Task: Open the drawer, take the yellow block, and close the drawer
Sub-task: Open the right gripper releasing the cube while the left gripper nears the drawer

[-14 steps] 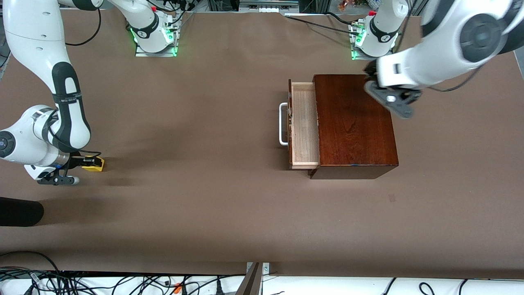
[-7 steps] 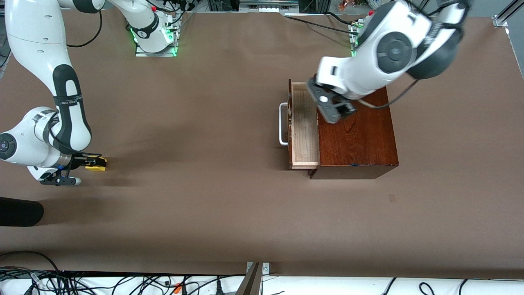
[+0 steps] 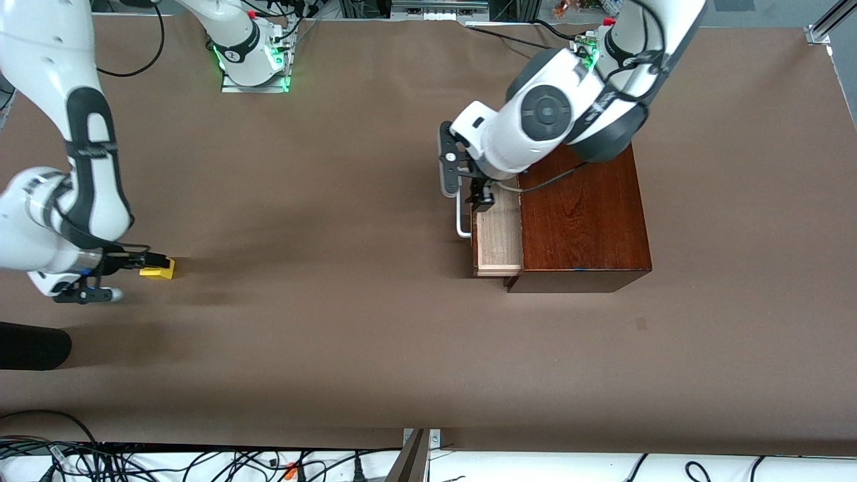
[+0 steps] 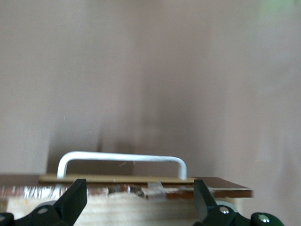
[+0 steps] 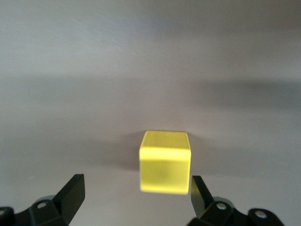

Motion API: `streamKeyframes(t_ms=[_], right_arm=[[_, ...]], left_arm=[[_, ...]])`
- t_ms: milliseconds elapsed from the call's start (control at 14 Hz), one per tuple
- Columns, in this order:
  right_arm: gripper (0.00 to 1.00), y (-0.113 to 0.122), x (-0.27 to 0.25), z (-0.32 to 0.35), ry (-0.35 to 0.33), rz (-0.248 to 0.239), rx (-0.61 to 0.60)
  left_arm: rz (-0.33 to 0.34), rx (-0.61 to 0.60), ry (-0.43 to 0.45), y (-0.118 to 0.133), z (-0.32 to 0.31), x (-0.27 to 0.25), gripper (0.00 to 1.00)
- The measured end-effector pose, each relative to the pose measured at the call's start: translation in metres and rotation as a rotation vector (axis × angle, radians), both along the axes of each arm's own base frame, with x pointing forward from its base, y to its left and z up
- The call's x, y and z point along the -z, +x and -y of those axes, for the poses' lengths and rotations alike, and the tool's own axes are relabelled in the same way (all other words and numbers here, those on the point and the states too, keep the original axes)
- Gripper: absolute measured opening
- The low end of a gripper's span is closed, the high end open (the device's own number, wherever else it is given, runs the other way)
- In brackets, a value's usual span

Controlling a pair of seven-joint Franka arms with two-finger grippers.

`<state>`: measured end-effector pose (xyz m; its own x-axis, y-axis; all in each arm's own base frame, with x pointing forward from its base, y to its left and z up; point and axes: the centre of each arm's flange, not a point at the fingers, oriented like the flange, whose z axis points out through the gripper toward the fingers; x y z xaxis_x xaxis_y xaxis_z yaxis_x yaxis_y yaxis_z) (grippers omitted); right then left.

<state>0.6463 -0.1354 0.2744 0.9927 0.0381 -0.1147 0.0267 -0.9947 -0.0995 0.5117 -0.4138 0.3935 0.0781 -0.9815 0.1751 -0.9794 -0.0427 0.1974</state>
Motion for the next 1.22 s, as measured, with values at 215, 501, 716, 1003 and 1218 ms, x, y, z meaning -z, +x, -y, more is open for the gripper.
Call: streamKeyframes(t_ms=[215,501,716,1003,1218], right_arm=[[1.00,-0.011,-0.067,0.000,0.012,0.001,-0.038],[1.00,-0.030,-0.133,-0.018,0.027,-0.025,-0.097],[1.00,-0.047,-0.172,-0.037,0.018,-0.067,-0.131],[1.00,-0.063,-0.230,-0.080,-0.035,-0.028,-0.112],[1.00,-0.070,-0.242,-0.081,-0.031,-0.017,-0.088]], left_arm=[[0.059,0.109,0.041,-0.019,0.035,0.028,1.00],[0.102,0.186,0.082,-0.027,0.053,0.064,1.00],[0.122,0.197,0.135,-0.027,0.055,0.091,1.00],[0.144,0.214,0.173,-0.033,0.062,0.108,1.00],[0.141,0.206,0.175,-0.032,0.061,0.109,1.00]])
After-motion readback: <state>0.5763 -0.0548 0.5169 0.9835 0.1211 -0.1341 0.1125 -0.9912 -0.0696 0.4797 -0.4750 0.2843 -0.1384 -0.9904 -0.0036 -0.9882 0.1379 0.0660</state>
